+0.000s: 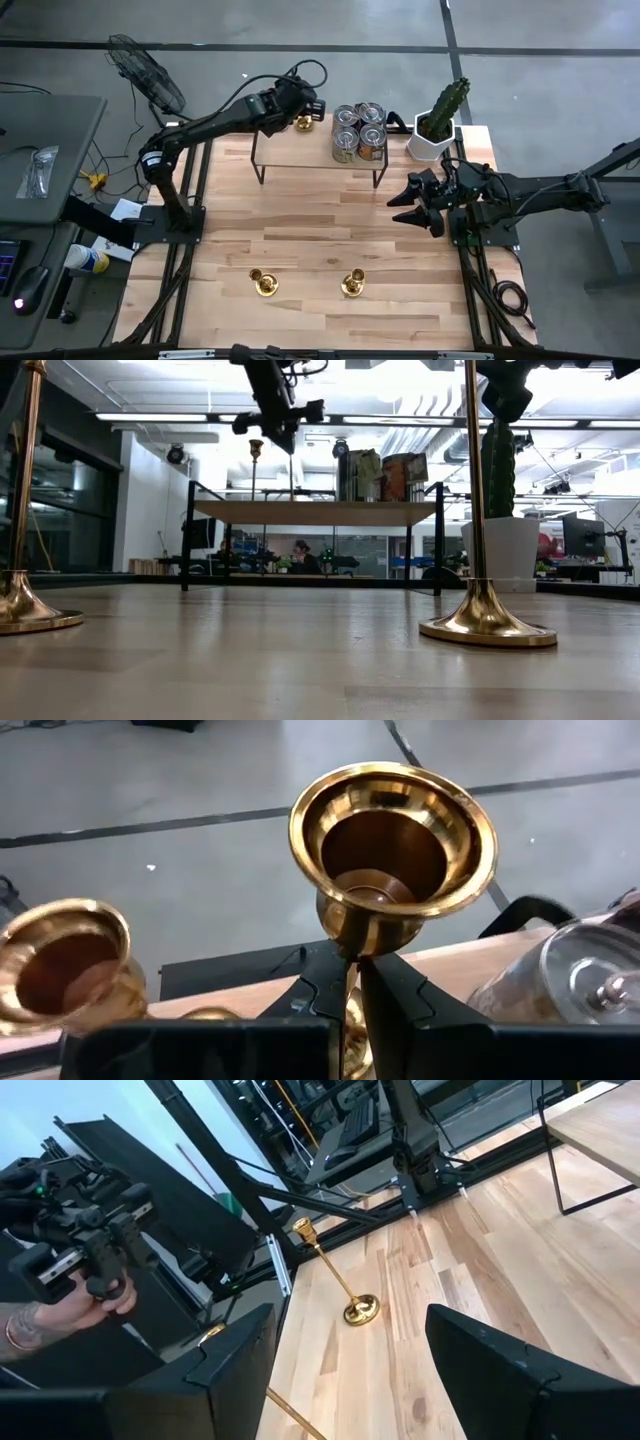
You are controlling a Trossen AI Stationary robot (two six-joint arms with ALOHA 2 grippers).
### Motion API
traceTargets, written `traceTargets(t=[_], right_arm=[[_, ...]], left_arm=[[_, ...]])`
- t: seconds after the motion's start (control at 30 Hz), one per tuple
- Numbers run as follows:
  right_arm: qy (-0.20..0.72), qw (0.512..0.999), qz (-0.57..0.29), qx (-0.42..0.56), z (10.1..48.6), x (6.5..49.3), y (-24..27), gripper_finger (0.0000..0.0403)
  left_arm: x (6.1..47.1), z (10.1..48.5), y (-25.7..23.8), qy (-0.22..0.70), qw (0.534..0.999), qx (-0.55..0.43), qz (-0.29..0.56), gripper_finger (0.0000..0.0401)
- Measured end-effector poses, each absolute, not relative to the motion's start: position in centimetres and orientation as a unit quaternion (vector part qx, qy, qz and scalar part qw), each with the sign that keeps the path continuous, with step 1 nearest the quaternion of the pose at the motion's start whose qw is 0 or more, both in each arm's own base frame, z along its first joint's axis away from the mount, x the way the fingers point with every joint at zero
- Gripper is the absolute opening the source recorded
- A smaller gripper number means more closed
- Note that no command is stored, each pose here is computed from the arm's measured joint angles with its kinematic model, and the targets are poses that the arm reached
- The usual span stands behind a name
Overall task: Pick & Place candle stick holders
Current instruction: Put the gold candle holder on the shelf
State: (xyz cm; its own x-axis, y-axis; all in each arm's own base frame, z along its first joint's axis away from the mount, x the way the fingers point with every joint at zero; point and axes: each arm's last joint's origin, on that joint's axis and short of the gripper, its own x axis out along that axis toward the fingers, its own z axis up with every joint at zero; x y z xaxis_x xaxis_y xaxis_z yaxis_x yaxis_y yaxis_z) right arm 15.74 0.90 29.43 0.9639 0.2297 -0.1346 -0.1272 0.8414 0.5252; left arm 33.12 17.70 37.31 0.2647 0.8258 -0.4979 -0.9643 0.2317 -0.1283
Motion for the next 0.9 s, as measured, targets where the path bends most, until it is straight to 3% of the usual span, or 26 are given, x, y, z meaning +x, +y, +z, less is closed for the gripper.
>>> traceTargets(t=[0.9], right_arm=[[0.097, 0.952, 0.092, 0.276, 29.43, 15.74, 0.9, 0.0252]], left_arm=[[32.85, 37.13, 17.92, 0.18, 0.766, -0.212, 0.579, 0.0012]])
